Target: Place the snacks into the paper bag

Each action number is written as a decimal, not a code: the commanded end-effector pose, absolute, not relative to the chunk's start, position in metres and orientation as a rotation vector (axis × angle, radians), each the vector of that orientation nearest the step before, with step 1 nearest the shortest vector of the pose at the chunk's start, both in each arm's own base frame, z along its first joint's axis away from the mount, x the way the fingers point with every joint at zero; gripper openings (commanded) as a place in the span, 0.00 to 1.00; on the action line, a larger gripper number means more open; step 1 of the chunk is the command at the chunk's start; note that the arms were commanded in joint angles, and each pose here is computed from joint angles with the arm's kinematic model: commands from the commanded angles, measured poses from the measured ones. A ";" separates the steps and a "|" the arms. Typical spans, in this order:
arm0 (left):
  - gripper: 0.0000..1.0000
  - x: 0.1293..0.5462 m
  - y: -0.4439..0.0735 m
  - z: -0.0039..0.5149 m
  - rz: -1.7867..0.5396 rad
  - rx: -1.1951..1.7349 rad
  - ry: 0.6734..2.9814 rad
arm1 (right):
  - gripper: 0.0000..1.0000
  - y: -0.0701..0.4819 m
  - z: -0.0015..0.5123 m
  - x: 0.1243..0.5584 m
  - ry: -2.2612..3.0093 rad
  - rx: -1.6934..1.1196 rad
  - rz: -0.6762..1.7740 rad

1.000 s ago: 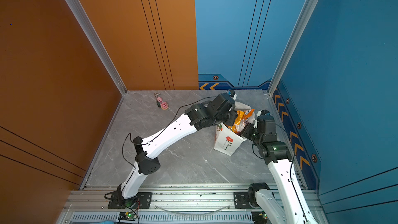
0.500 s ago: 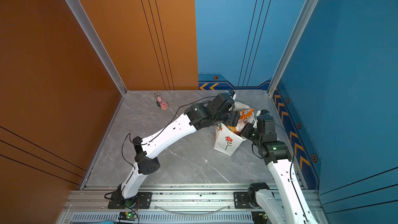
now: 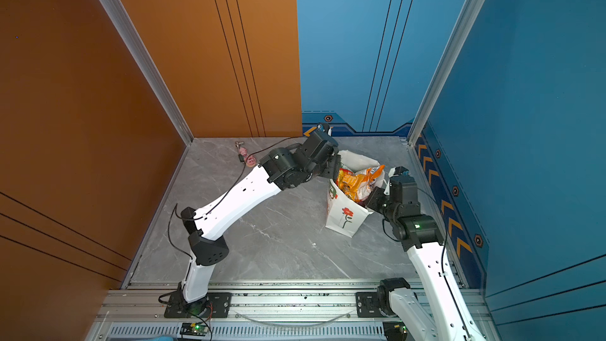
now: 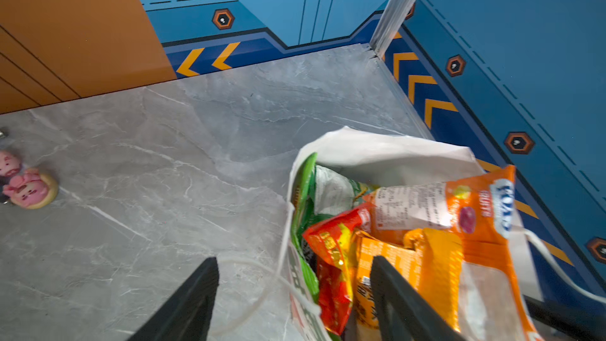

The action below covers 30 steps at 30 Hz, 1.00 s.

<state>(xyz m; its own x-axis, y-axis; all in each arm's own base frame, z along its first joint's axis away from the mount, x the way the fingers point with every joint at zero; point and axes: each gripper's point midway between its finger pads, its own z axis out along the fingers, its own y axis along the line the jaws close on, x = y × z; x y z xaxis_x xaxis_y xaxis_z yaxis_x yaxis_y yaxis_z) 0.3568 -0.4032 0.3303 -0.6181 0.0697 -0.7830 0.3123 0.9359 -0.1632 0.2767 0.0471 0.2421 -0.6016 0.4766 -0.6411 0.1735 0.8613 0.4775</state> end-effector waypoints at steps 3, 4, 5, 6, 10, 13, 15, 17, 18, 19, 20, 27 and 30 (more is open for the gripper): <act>0.63 0.368 -0.401 0.291 -0.329 0.244 2.330 | 0.00 0.050 0.259 0.286 2.142 0.441 0.476; 0.59 0.369 -0.402 0.287 -0.334 0.242 2.340 | 0.00 0.051 0.260 0.287 2.142 0.436 0.480; 0.56 0.371 -0.403 0.284 -0.340 0.238 2.348 | 0.00 0.052 0.260 0.287 2.143 0.433 0.483; 0.52 0.372 -0.404 0.282 -0.348 0.236 2.353 | 0.00 0.054 0.259 0.288 2.145 0.428 0.485; 0.37 0.374 -0.413 0.275 -0.418 0.252 2.388 | 0.00 0.059 0.260 0.294 2.152 0.413 0.492; 0.25 0.375 -0.416 0.272 -0.440 0.252 2.403 | 0.00 0.064 0.264 0.299 2.147 0.402 0.495; 0.17 0.376 -0.415 0.271 -0.442 0.246 2.405 | 0.00 0.065 0.269 0.302 2.138 0.399 0.486; 0.12 0.378 -0.413 0.273 -0.445 0.236 2.402 | 0.00 0.067 0.271 0.306 2.135 0.392 0.478; 0.09 0.379 -0.412 0.276 -0.448 0.228 2.396 | 0.00 0.068 0.273 0.310 2.134 0.388 0.479; 0.05 0.380 -0.411 0.279 -0.450 0.223 2.388 | 0.00 0.071 0.275 0.314 2.138 0.383 0.482; 0.02 0.382 -0.409 0.285 -0.455 0.217 2.377 | 0.00 0.073 0.278 0.317 2.136 0.377 0.487; 0.00 0.394 -0.353 0.354 -0.363 0.070 2.208 | 0.00 0.101 0.320 0.347 2.090 0.294 0.504; 0.00 0.394 -0.325 0.371 -0.321 0.024 2.163 | 0.00 0.117 0.330 0.358 2.086 0.255 0.510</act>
<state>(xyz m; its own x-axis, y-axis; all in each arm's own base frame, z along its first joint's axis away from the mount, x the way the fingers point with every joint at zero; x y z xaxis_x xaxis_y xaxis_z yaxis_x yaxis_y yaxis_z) 0.3957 -0.3670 0.2865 -0.7181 0.0123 -0.6958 0.1798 0.9692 -0.1684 0.3386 0.1032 0.2669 -0.6671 0.3650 -0.6495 0.0848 0.9033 0.4205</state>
